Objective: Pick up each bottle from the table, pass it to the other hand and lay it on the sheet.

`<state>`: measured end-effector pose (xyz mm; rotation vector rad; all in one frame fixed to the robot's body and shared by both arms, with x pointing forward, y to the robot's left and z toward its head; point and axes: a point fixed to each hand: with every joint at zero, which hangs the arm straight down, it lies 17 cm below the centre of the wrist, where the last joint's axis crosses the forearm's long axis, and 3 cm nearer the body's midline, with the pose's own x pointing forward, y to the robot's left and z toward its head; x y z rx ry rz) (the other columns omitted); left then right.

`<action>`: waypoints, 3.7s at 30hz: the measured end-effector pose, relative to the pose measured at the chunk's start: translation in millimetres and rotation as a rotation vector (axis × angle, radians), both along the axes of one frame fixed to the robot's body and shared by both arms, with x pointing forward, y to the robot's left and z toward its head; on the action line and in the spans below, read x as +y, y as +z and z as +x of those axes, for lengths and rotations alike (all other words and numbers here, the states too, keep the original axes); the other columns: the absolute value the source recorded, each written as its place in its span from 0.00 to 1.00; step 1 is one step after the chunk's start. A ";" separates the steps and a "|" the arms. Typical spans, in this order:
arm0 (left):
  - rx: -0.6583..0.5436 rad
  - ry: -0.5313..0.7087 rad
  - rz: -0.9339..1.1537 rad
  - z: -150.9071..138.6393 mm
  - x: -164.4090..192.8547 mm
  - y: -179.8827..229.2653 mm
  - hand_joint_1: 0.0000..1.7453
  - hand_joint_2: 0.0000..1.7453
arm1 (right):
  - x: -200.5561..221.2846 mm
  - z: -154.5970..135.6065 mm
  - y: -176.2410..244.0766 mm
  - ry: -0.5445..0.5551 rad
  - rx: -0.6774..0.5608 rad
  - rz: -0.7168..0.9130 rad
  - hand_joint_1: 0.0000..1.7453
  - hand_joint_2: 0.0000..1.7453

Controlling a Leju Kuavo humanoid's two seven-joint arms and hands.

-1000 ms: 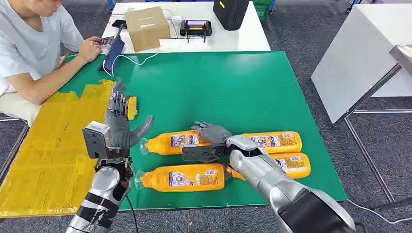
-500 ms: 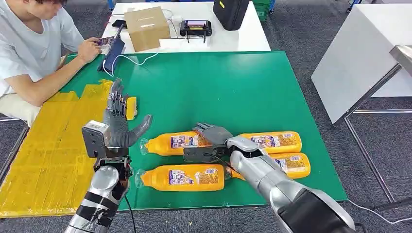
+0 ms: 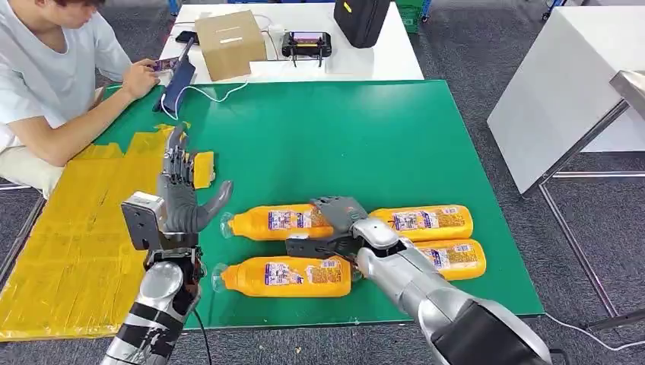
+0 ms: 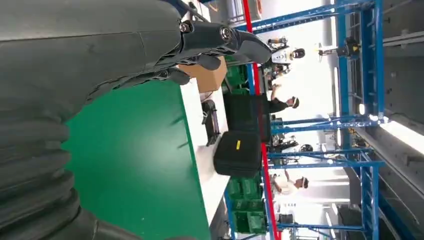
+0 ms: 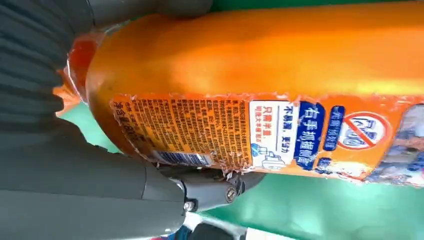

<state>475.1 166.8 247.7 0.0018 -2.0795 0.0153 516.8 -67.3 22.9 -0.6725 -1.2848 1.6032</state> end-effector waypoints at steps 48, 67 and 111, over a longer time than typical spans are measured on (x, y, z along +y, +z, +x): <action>0.118 -0.351 0.018 -34.3 -68.3 -25.7 0.00 1.00 | 14.7 -23.1 112.3 -0.176 -0.020 1.070 1.00 1.00; 0.127 -0.386 0.010 -39.7 -66.0 -29.1 0.00 1.00 | 67.0 -62.8 111.1 0.012 -0.097 0.871 1.00 1.00; 0.164 -0.430 -0.191 -39.6 -49.3 -27.0 0.00 1.00 | 123.0 -102.0 117.4 0.183 -0.146 0.785 1.00 1.00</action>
